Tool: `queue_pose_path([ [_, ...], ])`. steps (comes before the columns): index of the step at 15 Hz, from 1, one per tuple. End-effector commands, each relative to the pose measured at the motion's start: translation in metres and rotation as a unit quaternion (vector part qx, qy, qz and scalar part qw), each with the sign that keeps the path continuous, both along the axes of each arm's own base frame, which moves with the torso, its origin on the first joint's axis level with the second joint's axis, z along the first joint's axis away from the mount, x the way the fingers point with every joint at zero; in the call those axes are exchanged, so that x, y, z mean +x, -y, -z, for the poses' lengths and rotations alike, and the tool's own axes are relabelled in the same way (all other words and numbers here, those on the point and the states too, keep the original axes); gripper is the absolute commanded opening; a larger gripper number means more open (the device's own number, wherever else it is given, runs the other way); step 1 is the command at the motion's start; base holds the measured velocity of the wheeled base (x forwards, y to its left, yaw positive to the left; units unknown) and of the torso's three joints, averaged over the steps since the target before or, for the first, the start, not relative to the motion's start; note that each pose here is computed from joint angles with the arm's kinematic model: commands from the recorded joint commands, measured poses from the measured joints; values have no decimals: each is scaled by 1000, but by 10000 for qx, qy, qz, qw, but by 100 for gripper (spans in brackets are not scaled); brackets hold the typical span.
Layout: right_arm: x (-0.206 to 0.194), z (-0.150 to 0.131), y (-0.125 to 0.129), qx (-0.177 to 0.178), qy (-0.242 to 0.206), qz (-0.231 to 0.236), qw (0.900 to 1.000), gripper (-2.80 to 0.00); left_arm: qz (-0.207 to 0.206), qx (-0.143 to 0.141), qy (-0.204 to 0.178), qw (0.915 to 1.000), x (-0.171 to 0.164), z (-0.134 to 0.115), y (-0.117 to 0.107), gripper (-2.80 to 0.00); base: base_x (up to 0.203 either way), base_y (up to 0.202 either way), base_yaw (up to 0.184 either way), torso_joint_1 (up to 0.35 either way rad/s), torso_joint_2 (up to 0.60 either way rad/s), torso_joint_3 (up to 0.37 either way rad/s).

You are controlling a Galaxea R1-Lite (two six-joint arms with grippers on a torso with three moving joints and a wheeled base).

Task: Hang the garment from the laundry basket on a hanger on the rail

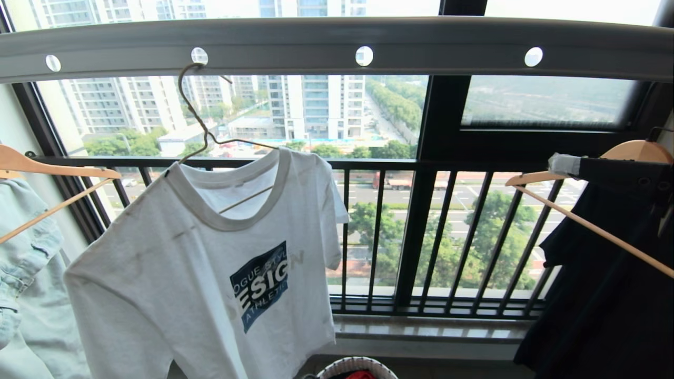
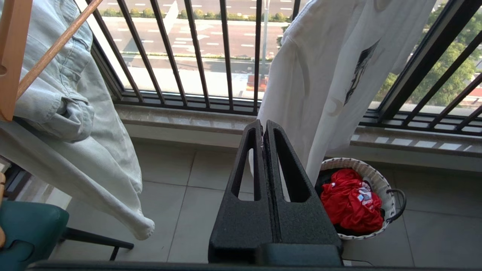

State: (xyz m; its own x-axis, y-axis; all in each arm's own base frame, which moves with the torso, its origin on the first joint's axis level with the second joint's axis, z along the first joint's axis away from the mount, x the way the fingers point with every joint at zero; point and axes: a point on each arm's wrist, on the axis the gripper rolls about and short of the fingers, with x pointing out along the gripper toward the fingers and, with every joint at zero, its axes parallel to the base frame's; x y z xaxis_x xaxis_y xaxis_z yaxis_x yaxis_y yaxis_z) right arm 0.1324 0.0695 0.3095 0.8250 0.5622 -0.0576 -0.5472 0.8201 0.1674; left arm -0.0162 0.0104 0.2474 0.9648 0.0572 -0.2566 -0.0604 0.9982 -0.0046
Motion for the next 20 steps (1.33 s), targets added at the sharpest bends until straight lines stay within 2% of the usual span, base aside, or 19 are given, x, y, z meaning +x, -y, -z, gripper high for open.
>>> queue_pose_path([
  [1,3,1,-2,-19,-63,-20,10000,-280,-54,75,-301,9995,15,-5,3,-280,0,0,0,0,0,0],
  [4,5,3,-2,-60,-146,-24,9999,-280,-66,277,-1141,9931,40,-15,9,-280,0,0,0,0,0,0],
  [5,6,3,-3,-66,-158,-24,9999,-280,-67,365,-1498,9880,45,-14,10,-167,0,0,0,0,0,0],
  [6,6,3,-3,-70,-166,-24,9998,-280,-67,442,-1772,9832,47,-11,11,0,0,0,0,0,0,0],
  [8,6,4,-3,-76,-178,-31,9998,-280,-121,565,-2120,9756,54,-10,12,0,0,0,0,0,0,0],
  [9,6,4,-3,-75,-175,-24,9998,-280,-313,680,-2155,9736,56,-12,12,0,0,0,0,0,0,0],
  [10,6,3,-3,-73,-171,-24,9998,-280,-480,784,-2154,9722,57,-12,11,0,0,0,0,0,0,0],
  [13,6,3,-3,-69,-165,-24,9998,-280,-568,855,-2101,9723,58,-14,11,0,0,0,0,0,0,0],
  [15,5,2,-3,-59,-144,-24,9999,-280,-759,1042,-1976,9718,54,-17,9,0,0,0,0,0,0,0],
  [17,4,2,-2,-52,-130,-24,9999,-280,-761,1031,-1913,9731,51,-18,8,0,0,0,0,0,0,0],
  [20,4,3,-2,-97,-201,-9,9998,-280,-761,1082,-2021,9704,58,-17,9,0,0,0,0,0,0,0],
])
